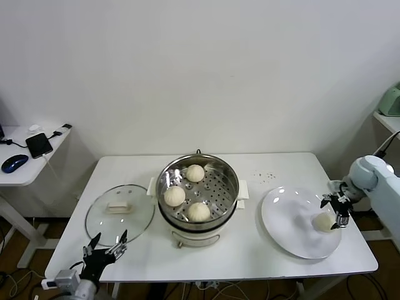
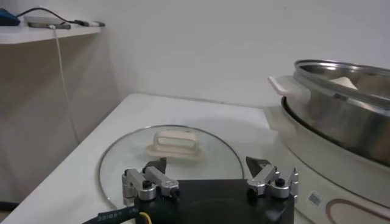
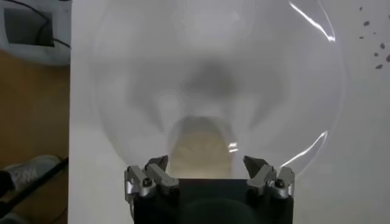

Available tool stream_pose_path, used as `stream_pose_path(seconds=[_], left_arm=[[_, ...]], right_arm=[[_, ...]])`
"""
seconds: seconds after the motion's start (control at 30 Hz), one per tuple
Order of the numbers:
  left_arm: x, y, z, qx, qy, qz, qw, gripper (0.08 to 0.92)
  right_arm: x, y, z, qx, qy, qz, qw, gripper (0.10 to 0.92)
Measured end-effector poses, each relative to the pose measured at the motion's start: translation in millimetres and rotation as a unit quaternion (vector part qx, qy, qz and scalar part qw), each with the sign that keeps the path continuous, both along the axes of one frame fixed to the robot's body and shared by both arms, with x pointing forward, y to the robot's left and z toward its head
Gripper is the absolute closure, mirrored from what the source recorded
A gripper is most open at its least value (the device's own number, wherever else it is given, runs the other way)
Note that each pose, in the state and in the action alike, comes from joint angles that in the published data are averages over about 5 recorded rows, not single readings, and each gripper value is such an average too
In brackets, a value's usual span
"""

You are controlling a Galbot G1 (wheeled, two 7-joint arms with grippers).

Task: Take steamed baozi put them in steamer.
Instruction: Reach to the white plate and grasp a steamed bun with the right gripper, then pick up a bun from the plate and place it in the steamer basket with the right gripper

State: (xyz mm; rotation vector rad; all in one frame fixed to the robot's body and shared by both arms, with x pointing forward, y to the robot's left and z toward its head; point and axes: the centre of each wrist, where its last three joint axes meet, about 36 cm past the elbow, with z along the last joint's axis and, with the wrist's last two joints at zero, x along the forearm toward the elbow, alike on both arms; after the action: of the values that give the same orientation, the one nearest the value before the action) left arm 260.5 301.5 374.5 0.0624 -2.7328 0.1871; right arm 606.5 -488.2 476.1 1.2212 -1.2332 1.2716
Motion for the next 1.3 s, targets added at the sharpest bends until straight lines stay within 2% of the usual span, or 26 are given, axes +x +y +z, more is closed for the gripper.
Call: stream_pose_path(seconds=[0.7, 0.8, 1.07, 1.3], left_arm=[[2.0, 2.8, -5.4, -0.001, 0.006, 0.003, 1.000, 0.177], [2.3, 3.0, -5.9, -0.001, 0.007, 0.003, 1.000, 0.177], [3.9, 2.9, -7.1, -0.001, 0.007, 0.003, 1.000, 0.177], [6.5, 1.5, -7.8, 0.001, 0.005, 0.001, 1.000, 0.177]], right_arm=[[1.4, 6.5, -21.2, -0.025, 0.010, -0.003, 1.000, 0.202], [1.6, 6.8, -21.5, -0.025, 0.009, -0.005, 1.000, 0.245], [2.3, 6.9, -17.6, -0.021, 0.004, -0.013, 1.000, 0.447], [4.7, 10.4, 1.3, -0.008, -0.006, -0.020, 1.000, 0.470]])
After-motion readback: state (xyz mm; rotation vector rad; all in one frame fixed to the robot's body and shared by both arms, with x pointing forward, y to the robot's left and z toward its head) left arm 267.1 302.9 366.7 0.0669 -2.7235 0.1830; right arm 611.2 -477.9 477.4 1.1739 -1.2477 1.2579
